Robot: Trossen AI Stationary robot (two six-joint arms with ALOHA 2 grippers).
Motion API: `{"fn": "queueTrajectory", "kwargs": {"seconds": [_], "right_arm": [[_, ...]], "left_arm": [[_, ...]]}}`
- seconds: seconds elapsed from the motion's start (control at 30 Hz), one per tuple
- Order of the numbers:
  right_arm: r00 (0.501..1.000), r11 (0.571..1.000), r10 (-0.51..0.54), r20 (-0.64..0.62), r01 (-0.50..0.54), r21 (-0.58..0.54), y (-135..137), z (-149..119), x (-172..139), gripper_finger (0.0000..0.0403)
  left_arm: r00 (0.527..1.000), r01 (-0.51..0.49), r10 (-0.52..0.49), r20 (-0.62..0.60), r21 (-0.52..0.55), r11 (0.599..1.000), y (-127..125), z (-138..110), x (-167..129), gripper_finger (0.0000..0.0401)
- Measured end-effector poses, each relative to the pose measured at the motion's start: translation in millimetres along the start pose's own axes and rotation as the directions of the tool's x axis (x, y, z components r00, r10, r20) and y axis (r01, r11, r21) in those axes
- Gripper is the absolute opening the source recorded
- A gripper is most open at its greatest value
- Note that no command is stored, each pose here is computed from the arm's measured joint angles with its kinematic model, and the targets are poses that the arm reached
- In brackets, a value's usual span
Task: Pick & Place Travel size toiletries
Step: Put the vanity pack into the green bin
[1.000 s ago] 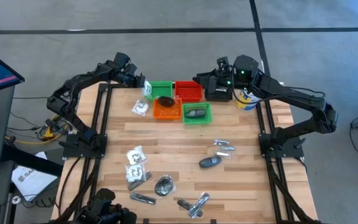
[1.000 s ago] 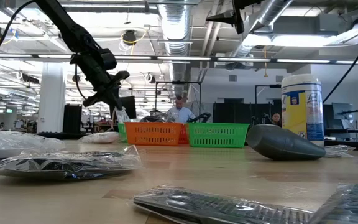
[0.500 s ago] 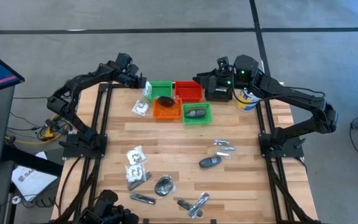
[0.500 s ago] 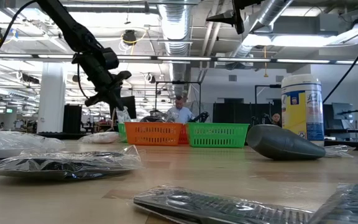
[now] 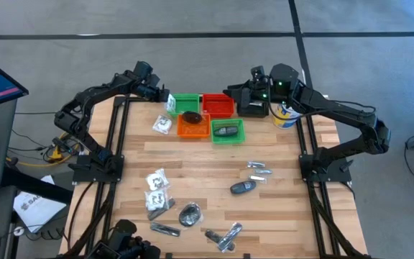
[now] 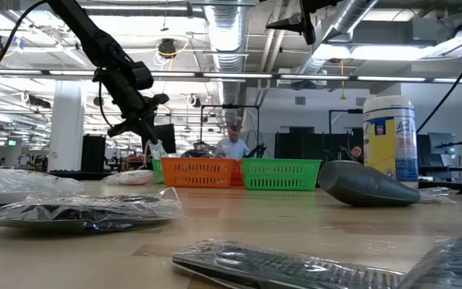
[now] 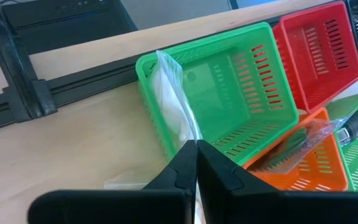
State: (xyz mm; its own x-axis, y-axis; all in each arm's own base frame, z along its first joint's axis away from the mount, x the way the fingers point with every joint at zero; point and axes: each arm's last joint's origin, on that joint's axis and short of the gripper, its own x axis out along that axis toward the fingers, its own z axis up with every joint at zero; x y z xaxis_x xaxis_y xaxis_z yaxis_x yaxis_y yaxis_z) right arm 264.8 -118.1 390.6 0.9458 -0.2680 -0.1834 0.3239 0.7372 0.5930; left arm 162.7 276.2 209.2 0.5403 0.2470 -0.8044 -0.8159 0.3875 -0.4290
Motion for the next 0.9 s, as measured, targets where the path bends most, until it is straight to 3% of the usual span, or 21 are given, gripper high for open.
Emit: {"fn": "queueTrajectory", "kwargs": {"seconds": [0.3, 0.53, 0.9], "right_arm": [[1.000, 1.000, -0.008, 0.006, 0.008, -0.004, -2, 2, 0, 0.0265], [1.000, 1.000, -0.021, -0.009, 0.021, -0.003, -4, 0, 0, 0.0265], [1.000, 1.000, -0.027, -0.008, 0.027, -0.001, -6, 1, -1, 0.0265]], "left_arm": [[0.997, -0.005, 0.005, -0.071, 0.003, 1.000, -1, -6, 22, 0.0001], [0.998, -0.009, 0.010, -0.065, 0.007, 1.000, -2, -5, 23, 0.0002], [0.999, -0.031, 0.031, -0.042, 0.009, 0.999, -1, -4, 18, 0.0072]]}}
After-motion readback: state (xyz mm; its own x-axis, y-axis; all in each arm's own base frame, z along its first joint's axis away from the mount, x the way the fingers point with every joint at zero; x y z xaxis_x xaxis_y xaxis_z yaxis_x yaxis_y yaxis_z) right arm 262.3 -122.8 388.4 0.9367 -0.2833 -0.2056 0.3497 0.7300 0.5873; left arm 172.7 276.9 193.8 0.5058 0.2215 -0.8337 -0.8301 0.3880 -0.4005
